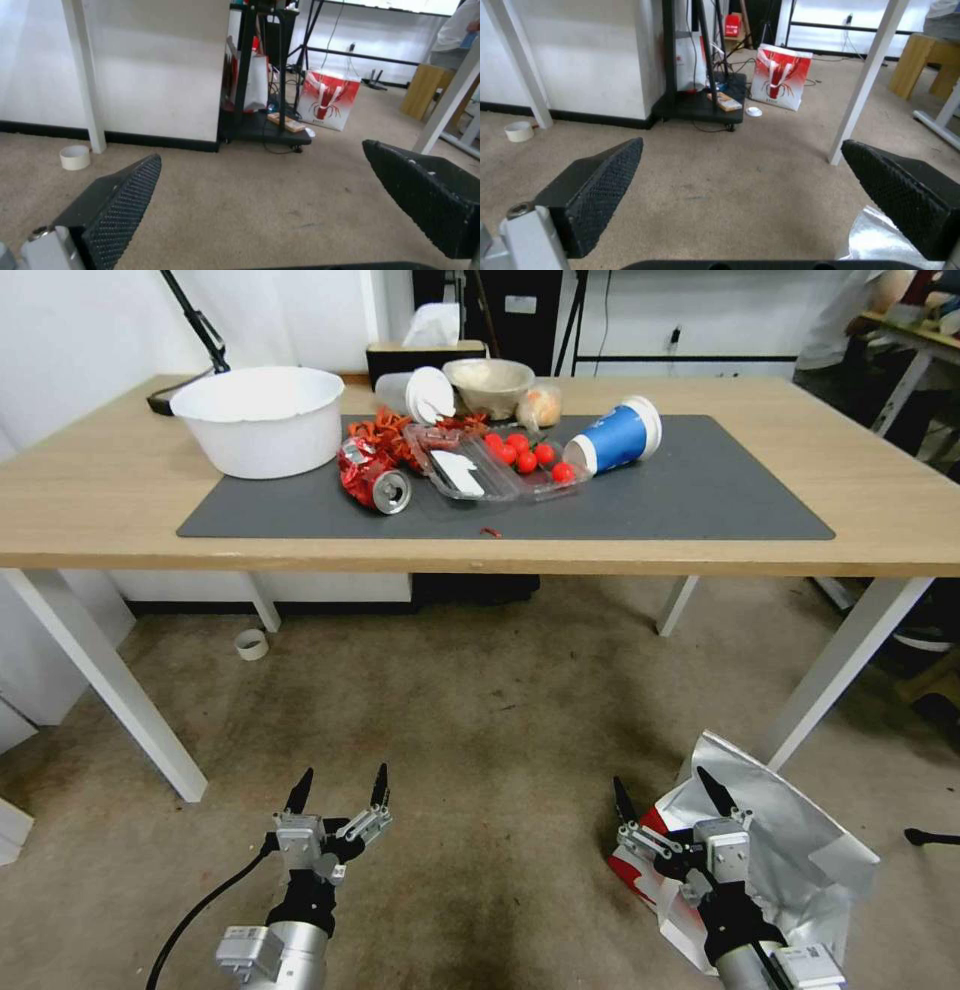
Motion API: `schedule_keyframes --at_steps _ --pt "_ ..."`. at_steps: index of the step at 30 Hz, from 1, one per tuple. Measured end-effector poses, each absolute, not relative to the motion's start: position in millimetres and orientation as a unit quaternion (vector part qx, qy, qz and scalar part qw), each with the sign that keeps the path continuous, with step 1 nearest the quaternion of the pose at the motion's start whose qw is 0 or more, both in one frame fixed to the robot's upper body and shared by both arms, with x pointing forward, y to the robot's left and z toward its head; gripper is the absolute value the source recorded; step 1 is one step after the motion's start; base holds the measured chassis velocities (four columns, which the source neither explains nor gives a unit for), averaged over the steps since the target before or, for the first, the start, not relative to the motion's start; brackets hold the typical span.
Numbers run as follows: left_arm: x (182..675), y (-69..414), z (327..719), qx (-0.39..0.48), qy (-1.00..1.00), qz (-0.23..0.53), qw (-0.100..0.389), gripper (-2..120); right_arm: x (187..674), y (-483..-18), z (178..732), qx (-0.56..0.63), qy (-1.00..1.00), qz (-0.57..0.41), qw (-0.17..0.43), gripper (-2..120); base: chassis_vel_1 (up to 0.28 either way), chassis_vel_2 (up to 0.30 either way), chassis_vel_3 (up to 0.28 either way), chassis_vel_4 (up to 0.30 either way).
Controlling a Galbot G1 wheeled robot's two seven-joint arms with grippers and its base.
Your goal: Pick up the food delivery bag from the floor and place it on the table.
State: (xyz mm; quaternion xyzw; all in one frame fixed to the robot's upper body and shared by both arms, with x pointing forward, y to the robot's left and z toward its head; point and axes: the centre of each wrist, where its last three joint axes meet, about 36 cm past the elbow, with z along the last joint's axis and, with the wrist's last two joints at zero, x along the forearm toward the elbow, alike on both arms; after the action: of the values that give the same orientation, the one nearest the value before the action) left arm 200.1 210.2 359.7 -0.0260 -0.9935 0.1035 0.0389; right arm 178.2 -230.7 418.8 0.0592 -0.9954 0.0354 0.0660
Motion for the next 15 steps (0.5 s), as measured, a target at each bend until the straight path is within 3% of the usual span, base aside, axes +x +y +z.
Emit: schedule_keyframes --at_steps 15 --pt "199.8 210.5 359.7 -0.023 -0.994 0.103 0.038 100 177.8 -230.8 418.3 0.061 -0.995 0.035 0.067 100 0.0 0.0 0.0 0.0"
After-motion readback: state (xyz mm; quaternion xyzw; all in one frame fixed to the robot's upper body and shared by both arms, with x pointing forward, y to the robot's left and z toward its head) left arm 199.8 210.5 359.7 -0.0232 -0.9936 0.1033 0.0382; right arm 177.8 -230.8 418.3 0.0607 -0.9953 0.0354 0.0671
